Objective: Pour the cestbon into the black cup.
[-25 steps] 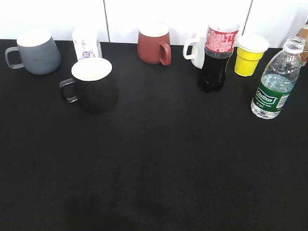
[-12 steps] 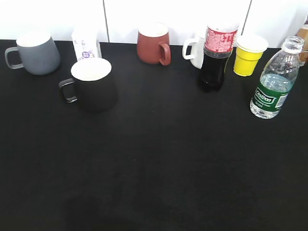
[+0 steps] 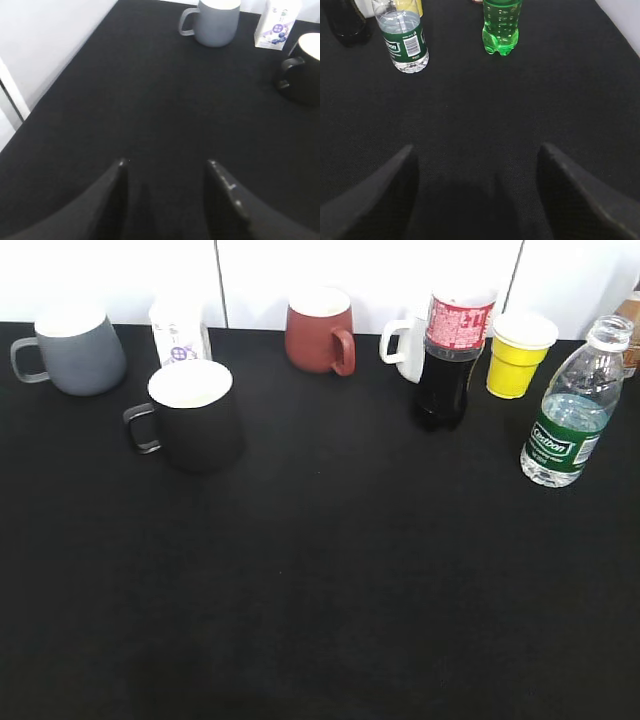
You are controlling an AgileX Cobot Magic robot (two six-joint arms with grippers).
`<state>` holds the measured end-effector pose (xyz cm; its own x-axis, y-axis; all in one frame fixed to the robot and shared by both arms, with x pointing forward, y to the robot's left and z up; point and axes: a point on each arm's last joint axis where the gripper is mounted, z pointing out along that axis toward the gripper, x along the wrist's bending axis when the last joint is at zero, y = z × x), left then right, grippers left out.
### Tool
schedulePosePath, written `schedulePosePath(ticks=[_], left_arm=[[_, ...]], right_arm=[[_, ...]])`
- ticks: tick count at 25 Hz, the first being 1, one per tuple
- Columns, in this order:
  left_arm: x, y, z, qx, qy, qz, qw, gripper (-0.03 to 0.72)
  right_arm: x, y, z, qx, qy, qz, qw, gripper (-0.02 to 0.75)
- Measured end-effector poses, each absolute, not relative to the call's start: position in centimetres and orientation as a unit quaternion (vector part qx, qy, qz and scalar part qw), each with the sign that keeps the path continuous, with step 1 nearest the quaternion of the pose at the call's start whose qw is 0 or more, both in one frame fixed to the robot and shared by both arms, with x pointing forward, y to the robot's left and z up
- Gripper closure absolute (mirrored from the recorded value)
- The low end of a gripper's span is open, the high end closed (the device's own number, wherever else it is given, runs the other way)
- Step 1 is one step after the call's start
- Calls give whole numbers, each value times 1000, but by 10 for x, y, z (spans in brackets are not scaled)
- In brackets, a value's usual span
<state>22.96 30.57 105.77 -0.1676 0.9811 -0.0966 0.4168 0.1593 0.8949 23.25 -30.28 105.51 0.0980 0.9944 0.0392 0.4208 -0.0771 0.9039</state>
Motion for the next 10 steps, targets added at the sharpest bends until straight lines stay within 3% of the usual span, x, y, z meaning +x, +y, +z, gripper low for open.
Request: schedulePosePath(ticks=[10], left_arm=[[230,306,1058,526,664,378,373,375]], right_arm=[[233,-303,1055,633,559,372,386,182]])
